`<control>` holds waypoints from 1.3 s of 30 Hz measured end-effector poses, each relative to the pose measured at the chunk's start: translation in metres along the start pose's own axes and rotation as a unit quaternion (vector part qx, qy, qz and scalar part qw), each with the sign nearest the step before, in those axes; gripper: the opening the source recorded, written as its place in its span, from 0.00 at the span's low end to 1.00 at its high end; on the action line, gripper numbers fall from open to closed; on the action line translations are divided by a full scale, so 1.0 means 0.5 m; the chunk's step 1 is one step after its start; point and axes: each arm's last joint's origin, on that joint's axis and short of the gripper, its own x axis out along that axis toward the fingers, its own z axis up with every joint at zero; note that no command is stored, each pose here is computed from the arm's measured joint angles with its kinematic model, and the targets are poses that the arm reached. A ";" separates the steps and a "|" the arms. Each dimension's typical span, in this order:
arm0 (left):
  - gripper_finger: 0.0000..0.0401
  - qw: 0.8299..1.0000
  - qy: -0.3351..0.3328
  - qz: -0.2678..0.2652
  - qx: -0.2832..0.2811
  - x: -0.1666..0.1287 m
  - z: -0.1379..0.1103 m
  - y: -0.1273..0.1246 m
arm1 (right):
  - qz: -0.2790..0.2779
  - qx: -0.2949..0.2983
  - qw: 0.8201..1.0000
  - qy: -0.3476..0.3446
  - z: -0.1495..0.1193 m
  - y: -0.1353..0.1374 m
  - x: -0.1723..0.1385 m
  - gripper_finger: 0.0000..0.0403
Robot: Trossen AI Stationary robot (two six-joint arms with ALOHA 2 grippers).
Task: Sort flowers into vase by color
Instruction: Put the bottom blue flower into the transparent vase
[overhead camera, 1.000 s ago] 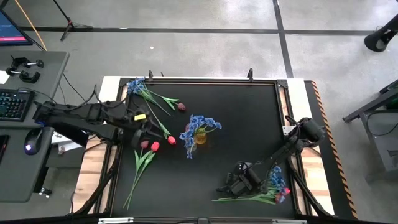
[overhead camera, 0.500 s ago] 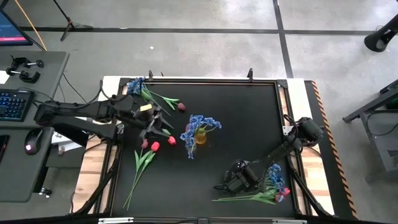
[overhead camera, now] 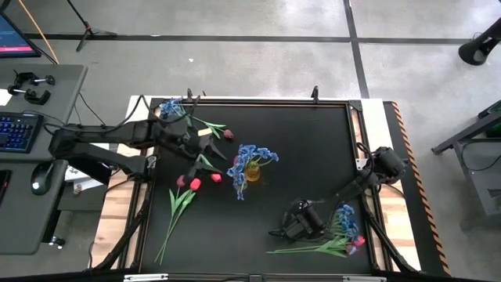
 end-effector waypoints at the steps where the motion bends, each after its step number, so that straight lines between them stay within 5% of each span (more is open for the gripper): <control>1: 0.53 1.000 0.001 0.002 -0.001 -0.004 0.000 0.001 | -0.005 0.003 1.000 -0.005 0.004 0.000 -0.001 0.58; 22: 0.53 0.997 0.042 0.023 -0.053 -0.037 -0.019 0.011 | 0.001 0.016 0.999 -0.046 0.041 0.020 -0.005 0.10; 35: 0.53 0.994 0.040 -0.019 -0.097 -0.041 -0.018 0.004 | -0.007 0.006 0.998 -0.056 0.039 0.027 0.019 0.21; 39: 0.53 0.994 0.029 -0.040 -0.099 -0.056 -0.014 -0.003 | -0.003 -0.023 0.997 -0.069 0.041 0.027 0.019 0.13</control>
